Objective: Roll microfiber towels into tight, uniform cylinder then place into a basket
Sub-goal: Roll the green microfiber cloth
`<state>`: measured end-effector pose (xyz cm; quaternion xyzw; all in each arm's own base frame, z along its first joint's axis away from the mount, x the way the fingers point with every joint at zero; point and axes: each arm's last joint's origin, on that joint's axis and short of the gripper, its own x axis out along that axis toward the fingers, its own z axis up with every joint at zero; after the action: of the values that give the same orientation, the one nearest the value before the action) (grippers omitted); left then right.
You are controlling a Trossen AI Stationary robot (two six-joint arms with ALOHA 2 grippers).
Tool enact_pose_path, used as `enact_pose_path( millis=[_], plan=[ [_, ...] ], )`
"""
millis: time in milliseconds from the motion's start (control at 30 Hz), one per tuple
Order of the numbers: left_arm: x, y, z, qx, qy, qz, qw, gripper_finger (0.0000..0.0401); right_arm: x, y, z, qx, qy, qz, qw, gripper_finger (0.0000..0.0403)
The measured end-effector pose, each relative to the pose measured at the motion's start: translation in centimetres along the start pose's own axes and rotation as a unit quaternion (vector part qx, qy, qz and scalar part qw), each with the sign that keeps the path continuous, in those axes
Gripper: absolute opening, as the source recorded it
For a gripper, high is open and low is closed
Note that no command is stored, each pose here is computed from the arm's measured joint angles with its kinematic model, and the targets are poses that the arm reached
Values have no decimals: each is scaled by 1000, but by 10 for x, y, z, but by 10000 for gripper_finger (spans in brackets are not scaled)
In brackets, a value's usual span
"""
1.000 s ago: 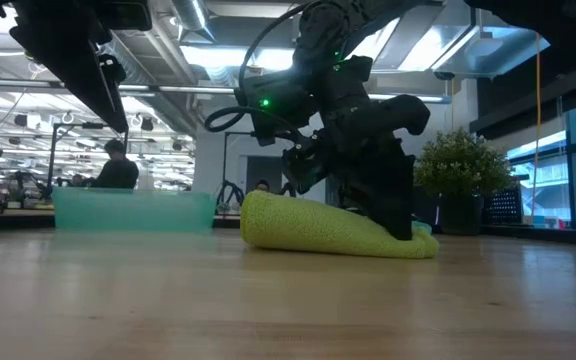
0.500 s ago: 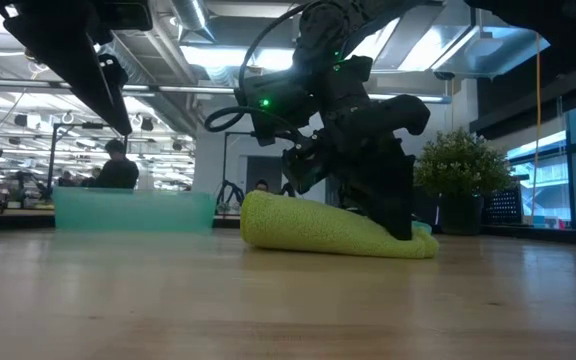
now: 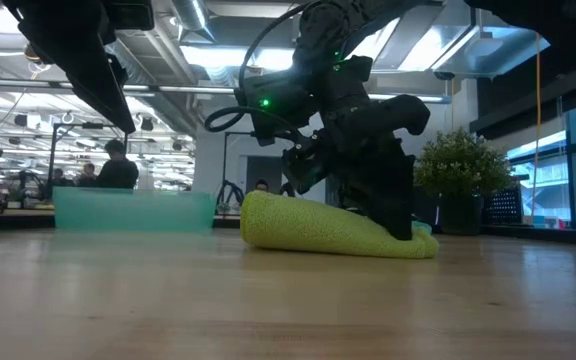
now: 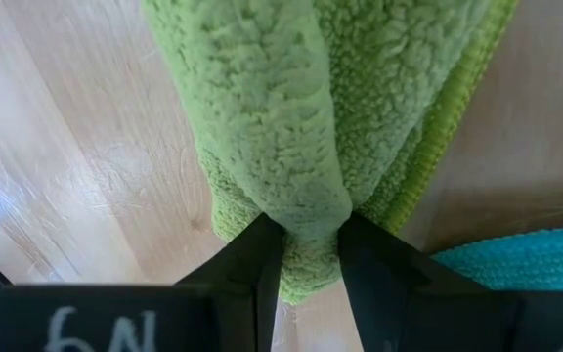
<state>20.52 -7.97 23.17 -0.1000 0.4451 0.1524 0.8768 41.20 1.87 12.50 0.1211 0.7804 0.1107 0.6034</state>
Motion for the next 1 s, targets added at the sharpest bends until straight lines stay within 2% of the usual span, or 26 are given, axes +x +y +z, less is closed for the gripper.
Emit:
enact_pose_path(
  millis=[667,867,1000],
  plan=[
    [0,0,0,17,-1,-2,1000,396,0,0,0,0,0,-8,1000,104],
    [0,0,0,17,-1,-2,1000,396,-2,-5,1,5,-6,22,1000,104],
    [0,0,0,17,-1,-3,1000,396,-2,-5,1,5,-6,22,1000,104]
  ],
)
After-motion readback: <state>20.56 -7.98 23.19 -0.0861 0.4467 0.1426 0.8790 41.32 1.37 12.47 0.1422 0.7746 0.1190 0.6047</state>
